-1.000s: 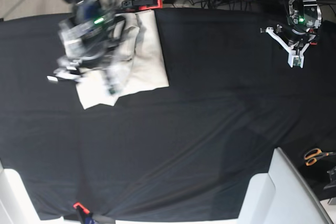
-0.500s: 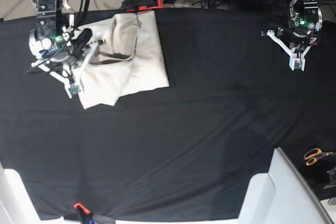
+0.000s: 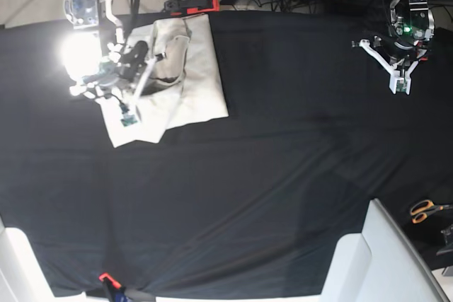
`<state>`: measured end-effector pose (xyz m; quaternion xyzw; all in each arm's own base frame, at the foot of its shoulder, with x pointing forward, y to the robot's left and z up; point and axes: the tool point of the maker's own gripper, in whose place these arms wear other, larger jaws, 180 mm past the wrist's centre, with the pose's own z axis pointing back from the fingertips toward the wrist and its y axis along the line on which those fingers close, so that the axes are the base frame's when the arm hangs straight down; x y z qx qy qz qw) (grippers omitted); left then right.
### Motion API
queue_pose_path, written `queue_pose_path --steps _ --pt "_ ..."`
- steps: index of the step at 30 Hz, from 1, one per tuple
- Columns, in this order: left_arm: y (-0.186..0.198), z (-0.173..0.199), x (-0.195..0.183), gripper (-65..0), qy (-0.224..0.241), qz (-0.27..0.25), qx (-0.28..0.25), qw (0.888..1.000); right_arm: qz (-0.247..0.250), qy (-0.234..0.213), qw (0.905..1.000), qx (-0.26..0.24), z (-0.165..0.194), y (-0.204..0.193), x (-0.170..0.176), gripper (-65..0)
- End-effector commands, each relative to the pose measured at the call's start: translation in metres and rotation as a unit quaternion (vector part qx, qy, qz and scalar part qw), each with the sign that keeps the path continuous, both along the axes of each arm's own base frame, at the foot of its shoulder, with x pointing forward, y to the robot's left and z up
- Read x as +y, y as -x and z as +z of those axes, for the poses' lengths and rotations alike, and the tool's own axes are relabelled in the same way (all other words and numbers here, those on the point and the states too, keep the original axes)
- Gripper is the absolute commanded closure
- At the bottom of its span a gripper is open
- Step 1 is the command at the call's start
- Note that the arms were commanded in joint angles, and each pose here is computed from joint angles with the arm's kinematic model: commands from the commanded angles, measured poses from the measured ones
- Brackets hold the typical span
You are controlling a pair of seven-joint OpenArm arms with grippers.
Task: Fold the T-shirt properly
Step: 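Press and smooth the folded stack with the right gripper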
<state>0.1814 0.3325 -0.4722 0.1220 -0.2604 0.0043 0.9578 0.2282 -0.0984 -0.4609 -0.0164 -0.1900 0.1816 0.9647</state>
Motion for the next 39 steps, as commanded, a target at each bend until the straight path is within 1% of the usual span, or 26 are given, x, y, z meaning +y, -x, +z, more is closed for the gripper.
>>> queue_pose_path --steps 1,10,15,21,24,26,27,28,30,32,34,35,39 --pt "-0.007 0.009 0.007 0.0 -0.012 -0.003 -0.015 1.0 0.018 -0.016 0.9994 -0.025 0.011 -0.011 0.016 -0.6" --pt "-0.007 0.009 0.007 0.0 -0.012 -0.003 -0.015 1.0 0.088 -0.034 0.995 -0.031 0.016 -0.01 0.065 -0.5" --pt "-0.007 0.009 0.007 0.0 -0.012 -0.003 -0.015 1.0 0.112 -0.037 0.9919 -0.047 0.025 -0.02 0.08 -0.5" --pt "-0.007 0.009 0.007 0.0 -0.012 -0.003 -0.015 1.0 0.147 -0.053 0.9857 -0.063 0.037 -0.026 0.113 -0.5" --pt "-0.007 0.009 0.007 0.0 -0.012 -0.003 -0.014 1.0 0.164 -0.053 0.9839 -0.049 0.035 -0.018 0.126 -0.5" --pt "-0.007 0.009 0.007 0.0 -0.012 -0.003 -0.014 1.0 0.184 -0.05 0.9806 -0.043 0.036 -0.011 0.135 -0.5" --pt "-0.007 0.009 0.007 0.0 -0.012 -0.003 -0.014 1.0 0.19 -0.048 0.9793 -0.051 0.042 -0.012 0.136 -0.5" --pt "-0.007 0.009 0.007 0.0 -0.012 -0.003 -0.014 1.0 0.189 -0.049 0.9789 -0.058 0.048 -0.014 0.136 -0.5" --pt "-0.007 0.009 0.007 0.0 -0.012 -0.003 -0.014 1.0 0.171 -0.035 0.9818 -0.076 0.061 -0.021 0.115 -0.5" --pt "-0.007 0.009 0.007 0.0 -0.012 -0.003 -0.014 1.0 0.125 -0.025 0.9876 -0.092 0.075 -0.03 0.088 -0.5" --pt "-0.007 0.009 0.007 0.0 -0.012 -0.003 -0.014 1.0 0.091 -0.019 0.992 -0.086 0.076 -0.026 0.066 -0.5" --pt "-0.007 0.009 0.007 0.0 -0.012 -0.003 -0.014 1.0 0.082 -0.017 0.9935 -0.077 0.072 -0.02 0.061 -0.5" --pt "-0.007 0.009 0.006 0.0 -0.011 -0.003 -0.015 1.0 0.077 -0.027 0.9959 -0.039 0.05 0.018 0.062 -0.8"
